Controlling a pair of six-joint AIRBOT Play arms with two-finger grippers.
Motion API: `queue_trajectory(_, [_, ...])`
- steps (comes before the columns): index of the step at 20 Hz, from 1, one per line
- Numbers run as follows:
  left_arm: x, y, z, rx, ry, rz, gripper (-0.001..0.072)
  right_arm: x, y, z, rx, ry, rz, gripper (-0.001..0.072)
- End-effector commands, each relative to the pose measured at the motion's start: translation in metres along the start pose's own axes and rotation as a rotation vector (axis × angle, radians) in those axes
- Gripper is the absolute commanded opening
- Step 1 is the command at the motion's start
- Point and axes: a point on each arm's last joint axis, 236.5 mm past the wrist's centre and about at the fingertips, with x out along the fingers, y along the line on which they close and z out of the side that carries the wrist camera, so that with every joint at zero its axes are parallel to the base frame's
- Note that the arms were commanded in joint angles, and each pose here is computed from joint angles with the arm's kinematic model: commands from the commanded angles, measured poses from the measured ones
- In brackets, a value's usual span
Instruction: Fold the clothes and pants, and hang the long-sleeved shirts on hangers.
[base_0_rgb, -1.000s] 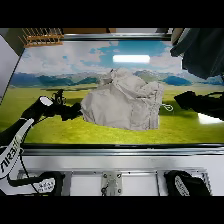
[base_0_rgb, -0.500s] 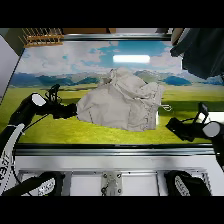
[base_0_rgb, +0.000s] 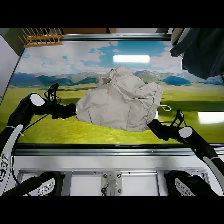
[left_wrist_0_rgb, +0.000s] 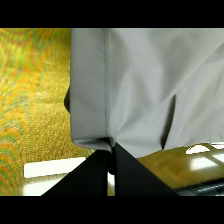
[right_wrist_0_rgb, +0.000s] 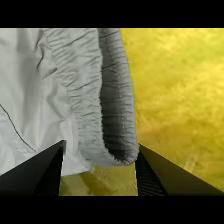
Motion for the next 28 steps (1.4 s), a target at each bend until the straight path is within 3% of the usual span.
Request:
queue_trajectory(1, [0.0, 0.0, 0.001, 0.002, -0.002, 0.001, 0.0008, 0.013, 0.005, -0.002, -0.019, -0.021, 0.011, 0.0465])
queue_trajectory(3, [0.0, 0.0, 0.0, 0.002, -0.002, 0.001, 0.0008, 0.015, 0.003, 0.0, -0.044, -0.024, 0.005, 0.0436])
queue_trajectory(5, [-0.001, 0.0, 0.001, 0.002, -0.003, 0.002, 0.0008, 0.016, 0.003, 0.003, -0.07, -0.039, 0.005, 0.0181])
queue_trajectory(7, [-0.001, 0.0, 0.002, 0.003, -0.006, 0.002, 0.0008, 0.014, 0.009, 0.01, -0.097, -0.061, 0.015, 0.0019])
queue_trajectory(9, [-0.013, -0.003, 0.012, 0.008, -0.032, -0.005, 0.0007, 0.003, 0.031, 0.021, -0.196, -0.073, 0.034, 0.0018])
queue_trajectory(11, [-0.06, -0.018, 0.045, 0.038, -0.152, -0.025, 0.0007, -0.031, 0.073, 0.037, -0.408, -0.092, 0.052, 0.0018])
queue_trajectory(14, [-0.201, -0.066, 0.089, 0.15, -0.477, -0.066, 0.0008, -0.136, 0.161, 0.062, -0.672, -0.207, 0.111, 0.0018])
queue_trajectory(16, [-0.307, -0.109, 0.083, 0.256, -0.723, -0.088, 0.0008, -0.224, 0.217, 0.059, -0.741, -0.314, 0.216, 0.0018])
queue_trajectory(19, [-0.442, -0.163, 0.034, 0.377, -1.079, -0.14, 0.0008, -0.342, 0.262, 0.037, -0.76, -0.485, 0.373, 0.0018])
queue_trajectory(22, [-0.523, -0.191, -0.023, 0.451, -1.324, -0.181, 0.0008, -0.408, 0.267, 0.012, -0.702, -0.582, 0.492, 0.0018])
queue_trajectory(25, [-0.551, -0.2, -0.048, 0.477, -1.42, -0.2, 0.0007, -0.421, 0.251, -0.011, -0.598, -0.531, 0.521, 0.0018])
queue_trajectory(28, [-0.523, -0.192, -0.016, 0.448, -1.32, -0.181, 0.0007, -0.389, 0.226, -0.024, -0.504, -0.362, 0.415, 0.0018])
